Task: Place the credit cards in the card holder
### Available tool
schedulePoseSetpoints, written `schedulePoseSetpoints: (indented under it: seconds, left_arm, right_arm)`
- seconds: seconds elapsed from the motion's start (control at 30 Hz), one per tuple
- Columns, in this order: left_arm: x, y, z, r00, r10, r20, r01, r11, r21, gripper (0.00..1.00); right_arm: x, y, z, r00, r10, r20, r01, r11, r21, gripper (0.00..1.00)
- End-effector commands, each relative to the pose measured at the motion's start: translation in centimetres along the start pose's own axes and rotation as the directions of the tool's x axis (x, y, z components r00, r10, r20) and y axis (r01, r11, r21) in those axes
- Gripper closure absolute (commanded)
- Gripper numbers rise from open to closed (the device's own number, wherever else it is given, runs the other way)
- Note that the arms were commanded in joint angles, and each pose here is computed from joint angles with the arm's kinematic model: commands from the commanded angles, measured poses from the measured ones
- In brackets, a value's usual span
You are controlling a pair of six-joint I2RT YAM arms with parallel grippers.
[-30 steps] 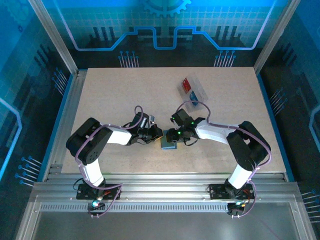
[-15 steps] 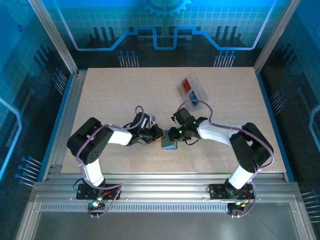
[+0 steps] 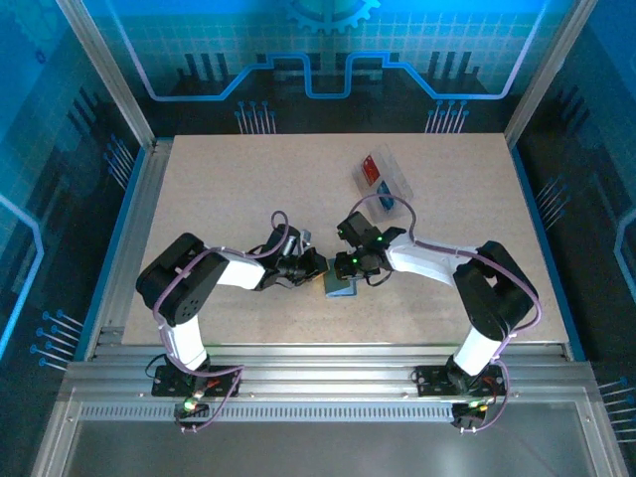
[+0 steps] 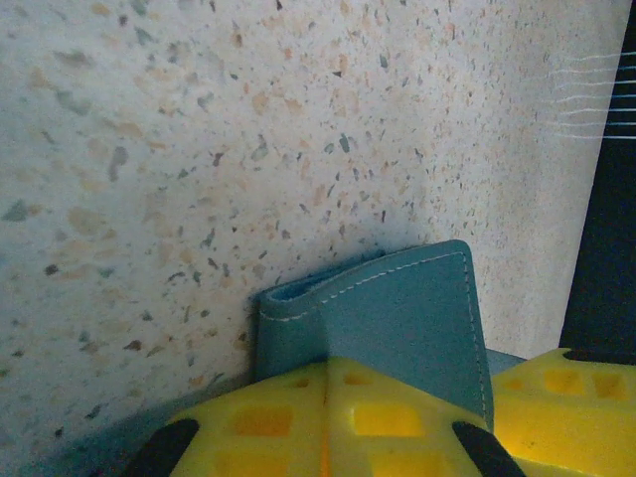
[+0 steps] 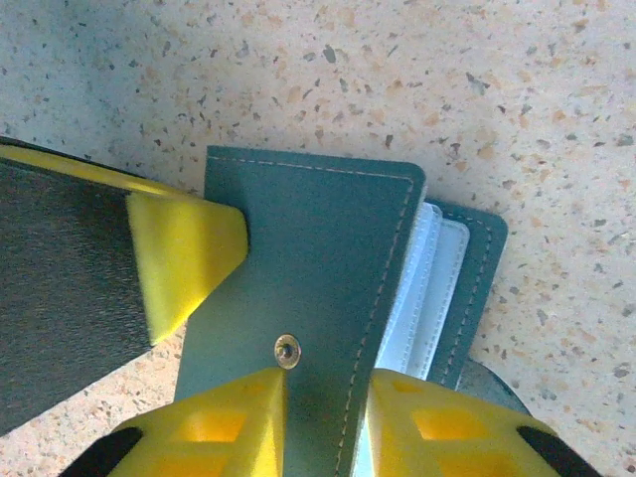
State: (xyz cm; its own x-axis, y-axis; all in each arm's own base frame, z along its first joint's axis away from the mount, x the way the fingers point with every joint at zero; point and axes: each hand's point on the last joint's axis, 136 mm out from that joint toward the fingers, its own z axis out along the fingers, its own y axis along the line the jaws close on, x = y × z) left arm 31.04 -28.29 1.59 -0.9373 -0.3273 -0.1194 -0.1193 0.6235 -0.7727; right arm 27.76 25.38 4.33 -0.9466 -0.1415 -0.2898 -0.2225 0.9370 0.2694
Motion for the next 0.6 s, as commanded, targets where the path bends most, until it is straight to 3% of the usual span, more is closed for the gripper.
schedulePoseSetpoints:
  seconds: [0.0, 0.27, 0.57]
  left_arm:
    - [6.1, 8.6, 0.4, 0.979, -0.135, -0.153, 0.085, 0.952, -0.294, 0.91]
    - [6.2, 8.9, 0.5, 0.979, -0.141, -0.149, 0.091, 0.950, -0.300, 0.92]
    - [6.2, 9.2, 0.4, 0.979, -0.149, -0.141, 0.099, 0.946, -0.307, 0.92]
  right_arm:
    - [-0.5, 0.0, -0.1, 1.000, -0.031, 0.005, 0.031, 0.998, 0.052, 0.67]
    - [-0.5, 0.5, 0.0, 0.999, -0.046, 0.000, 0.046, 0.997, 0.062, 0.62]
    - [-0.5, 1.3, 0.1, 0.999, -0.042, -0.001, 0.042, 0.999, 0.021, 0.63]
